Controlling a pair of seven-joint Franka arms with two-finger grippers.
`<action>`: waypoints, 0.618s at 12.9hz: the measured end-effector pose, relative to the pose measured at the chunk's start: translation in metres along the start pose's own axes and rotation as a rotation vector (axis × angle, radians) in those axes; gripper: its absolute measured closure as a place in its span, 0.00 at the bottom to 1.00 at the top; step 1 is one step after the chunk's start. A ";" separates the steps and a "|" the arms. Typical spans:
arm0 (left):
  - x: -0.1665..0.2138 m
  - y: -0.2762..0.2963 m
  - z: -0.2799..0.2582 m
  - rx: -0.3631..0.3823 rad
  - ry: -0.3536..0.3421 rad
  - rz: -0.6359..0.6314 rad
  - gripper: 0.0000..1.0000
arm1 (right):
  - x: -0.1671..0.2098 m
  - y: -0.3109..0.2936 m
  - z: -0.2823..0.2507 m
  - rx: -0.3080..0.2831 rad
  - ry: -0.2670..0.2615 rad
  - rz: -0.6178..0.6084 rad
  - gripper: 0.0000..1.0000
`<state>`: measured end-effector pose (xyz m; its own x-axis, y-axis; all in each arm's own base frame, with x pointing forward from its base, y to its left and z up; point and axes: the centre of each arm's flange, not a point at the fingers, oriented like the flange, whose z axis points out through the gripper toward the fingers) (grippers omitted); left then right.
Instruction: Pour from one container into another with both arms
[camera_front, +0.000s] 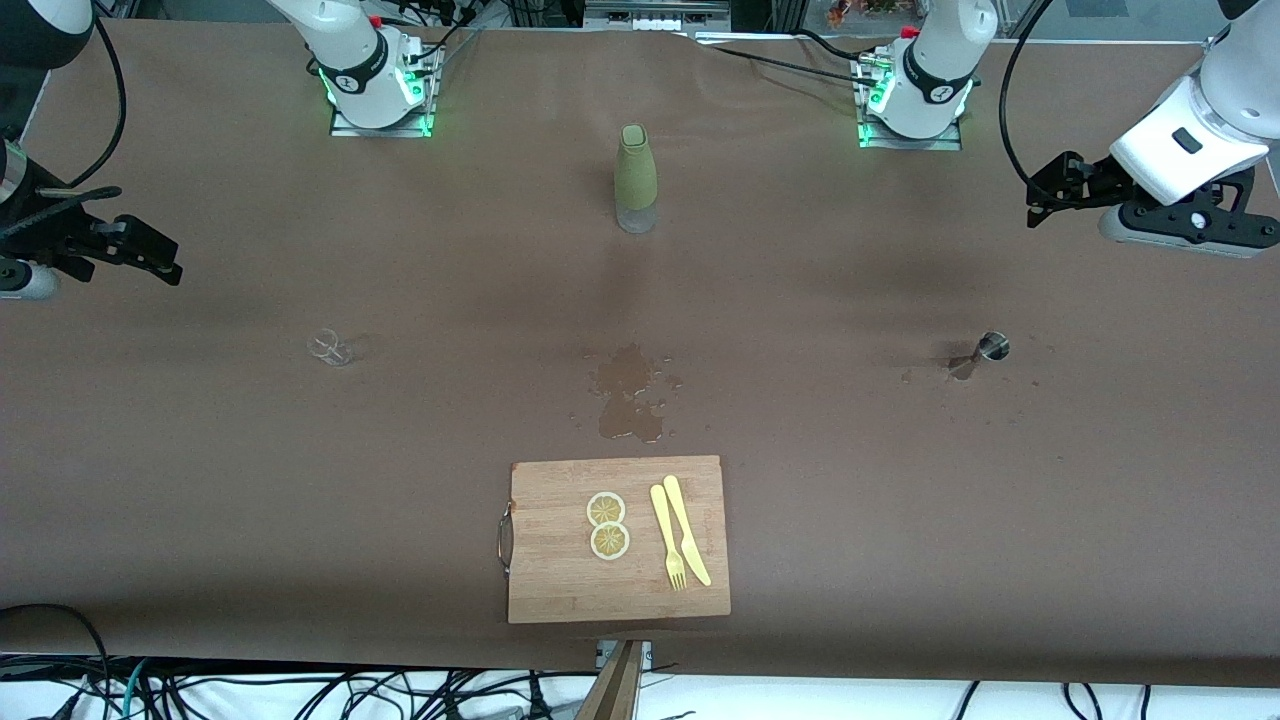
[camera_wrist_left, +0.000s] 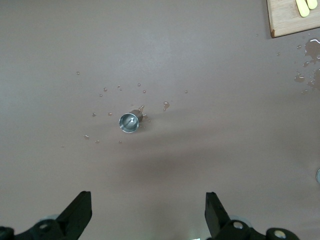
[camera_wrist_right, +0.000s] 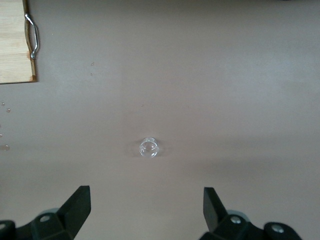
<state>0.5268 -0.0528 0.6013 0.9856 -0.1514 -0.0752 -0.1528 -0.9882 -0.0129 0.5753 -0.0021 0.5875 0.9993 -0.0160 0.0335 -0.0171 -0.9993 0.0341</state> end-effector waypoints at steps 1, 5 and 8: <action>0.000 -0.001 0.000 0.000 0.000 -0.001 0.00 | 0.000 0.000 0.000 0.000 0.000 0.000 0.00; 0.000 -0.001 0.000 0.000 -0.001 -0.001 0.00 | 0.000 0.000 0.000 0.000 0.000 0.000 0.00; 0.001 -0.001 0.002 0.000 -0.004 -0.001 0.00 | 0.000 0.000 0.000 0.000 0.000 0.000 0.00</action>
<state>0.5281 -0.0523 0.5991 0.9854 -0.1504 -0.0793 -0.1518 -0.9883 -0.0126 0.5753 -0.0021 0.5875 0.9993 -0.0160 0.0336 -0.0171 -0.9993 0.0341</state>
